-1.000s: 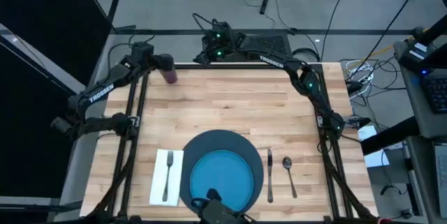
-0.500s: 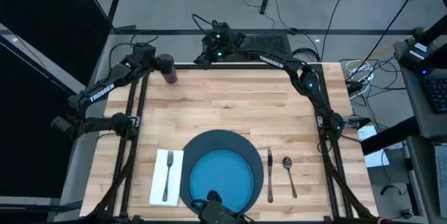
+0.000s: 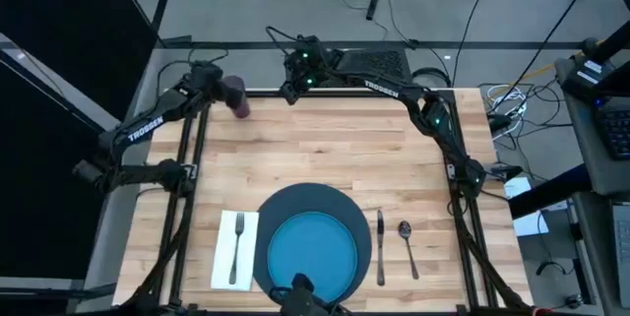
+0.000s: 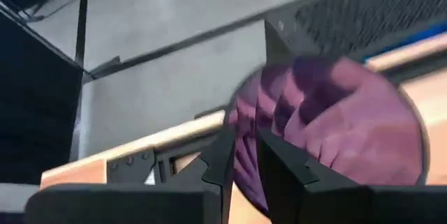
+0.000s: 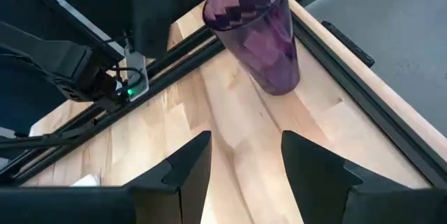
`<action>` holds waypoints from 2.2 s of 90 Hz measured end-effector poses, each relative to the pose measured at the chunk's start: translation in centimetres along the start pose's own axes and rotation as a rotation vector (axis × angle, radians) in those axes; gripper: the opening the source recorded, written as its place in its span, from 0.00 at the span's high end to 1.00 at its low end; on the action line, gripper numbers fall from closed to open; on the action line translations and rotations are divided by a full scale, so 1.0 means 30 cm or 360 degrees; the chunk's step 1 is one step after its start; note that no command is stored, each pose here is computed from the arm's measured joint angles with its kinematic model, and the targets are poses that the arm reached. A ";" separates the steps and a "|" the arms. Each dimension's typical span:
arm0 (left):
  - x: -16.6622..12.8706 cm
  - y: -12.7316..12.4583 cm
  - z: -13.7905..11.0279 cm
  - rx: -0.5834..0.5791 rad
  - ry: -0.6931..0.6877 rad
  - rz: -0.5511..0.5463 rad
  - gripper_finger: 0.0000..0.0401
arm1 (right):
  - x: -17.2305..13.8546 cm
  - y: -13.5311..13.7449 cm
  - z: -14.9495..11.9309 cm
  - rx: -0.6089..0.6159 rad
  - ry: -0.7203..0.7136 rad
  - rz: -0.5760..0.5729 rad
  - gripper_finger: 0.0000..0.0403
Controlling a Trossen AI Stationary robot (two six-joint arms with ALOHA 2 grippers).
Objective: Set table place
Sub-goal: Put the violet cup on the middle right of the table
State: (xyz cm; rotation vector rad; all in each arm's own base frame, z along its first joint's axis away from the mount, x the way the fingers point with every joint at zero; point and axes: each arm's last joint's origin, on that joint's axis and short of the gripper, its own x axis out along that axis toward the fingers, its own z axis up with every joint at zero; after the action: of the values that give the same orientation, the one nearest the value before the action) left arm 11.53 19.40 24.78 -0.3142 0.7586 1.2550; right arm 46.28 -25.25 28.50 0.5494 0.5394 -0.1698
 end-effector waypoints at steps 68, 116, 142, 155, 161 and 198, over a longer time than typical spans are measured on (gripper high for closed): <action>0.030 -0.029 -0.023 0.0085 0.0145 -0.0218 0.88 | 0.000 -0.001 0.003 -0.0003 -0.0013 0.0002 0.60; 0.009 -0.026 0.061 0.0018 -0.0124 -0.0217 0.88 | 0.000 -0.004 0.001 -0.0004 -0.0002 -0.0003 0.60; -0.065 -0.016 0.104 0.0162 -0.0055 -0.0330 0.88 | -0.003 -0.012 -0.010 -0.0020 0.0053 -0.0020 0.60; -0.123 -0.014 0.124 0.0293 0.0055 -0.0370 0.88 | -0.015 -0.036 -0.009 0.0009 0.0080 0.0010 0.60; -0.141 -0.014 0.138 0.0365 0.0043 -0.0381 0.88 | -0.020 -0.045 -0.010 0.0025 0.0093 0.0019 0.60; -0.114 -0.031 0.135 0.0376 0.0149 -0.0450 0.72 | -0.015 -0.027 -0.024 0.0018 0.0149 0.0024 0.56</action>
State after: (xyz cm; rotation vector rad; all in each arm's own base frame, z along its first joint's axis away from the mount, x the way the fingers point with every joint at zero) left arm 13.41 19.04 29.81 -0.2771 0.8998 0.8798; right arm 45.35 -25.54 27.85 0.5744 0.6255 -0.1334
